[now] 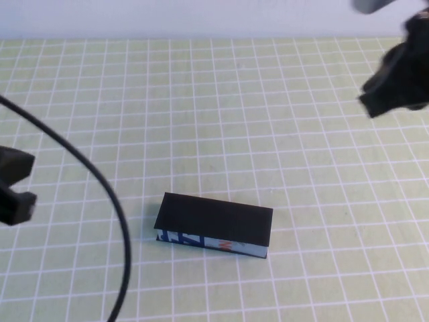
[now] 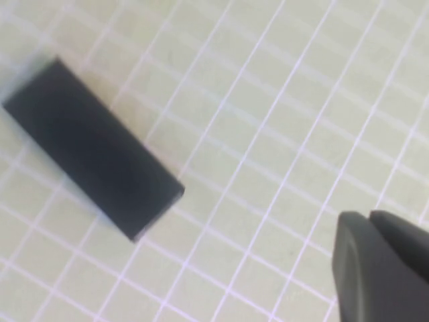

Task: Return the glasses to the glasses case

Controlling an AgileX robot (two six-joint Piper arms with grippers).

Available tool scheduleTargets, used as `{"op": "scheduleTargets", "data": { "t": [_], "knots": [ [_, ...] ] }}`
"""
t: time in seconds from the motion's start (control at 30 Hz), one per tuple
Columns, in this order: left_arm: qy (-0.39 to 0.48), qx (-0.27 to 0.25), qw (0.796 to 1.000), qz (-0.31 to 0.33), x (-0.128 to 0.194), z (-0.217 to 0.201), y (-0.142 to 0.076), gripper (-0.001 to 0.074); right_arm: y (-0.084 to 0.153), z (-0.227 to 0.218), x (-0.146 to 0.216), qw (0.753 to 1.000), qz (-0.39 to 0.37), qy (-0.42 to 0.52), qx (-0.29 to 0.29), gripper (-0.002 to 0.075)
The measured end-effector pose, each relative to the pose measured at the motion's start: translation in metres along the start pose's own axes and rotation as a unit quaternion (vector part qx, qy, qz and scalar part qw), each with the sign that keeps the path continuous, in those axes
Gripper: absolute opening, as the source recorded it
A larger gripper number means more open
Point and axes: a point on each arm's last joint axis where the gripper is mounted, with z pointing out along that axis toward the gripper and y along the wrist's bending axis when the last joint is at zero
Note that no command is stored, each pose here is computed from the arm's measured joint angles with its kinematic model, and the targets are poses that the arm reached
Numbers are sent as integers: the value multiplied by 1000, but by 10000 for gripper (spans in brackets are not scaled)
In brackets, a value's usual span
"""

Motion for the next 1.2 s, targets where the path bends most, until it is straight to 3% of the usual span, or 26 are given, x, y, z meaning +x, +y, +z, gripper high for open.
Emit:
{"op": "scheduleTargets", "data": {
  "t": [0.23, 0.53, 0.8, 1.2],
  "knots": [
    [-75, -8, 997, -24, 16, -47, -5, -4, 8, -52, 81, 989, 19, -144, 18, -16],
    [-109, -8, 993, -53, 50, -66, -10, -4, 17, -47, 172, 980, 60, -190, 21, -16],
    [-99, -6, 992, -76, 82, -49, -13, -4, 19, -37, 193, 983, 64, -172, 21, -16],
    [-101, -6, 992, -80, 82, -47, -13, -4, 20, -33, 197, 985, 68, -157, 15, -16]
  ]
}}
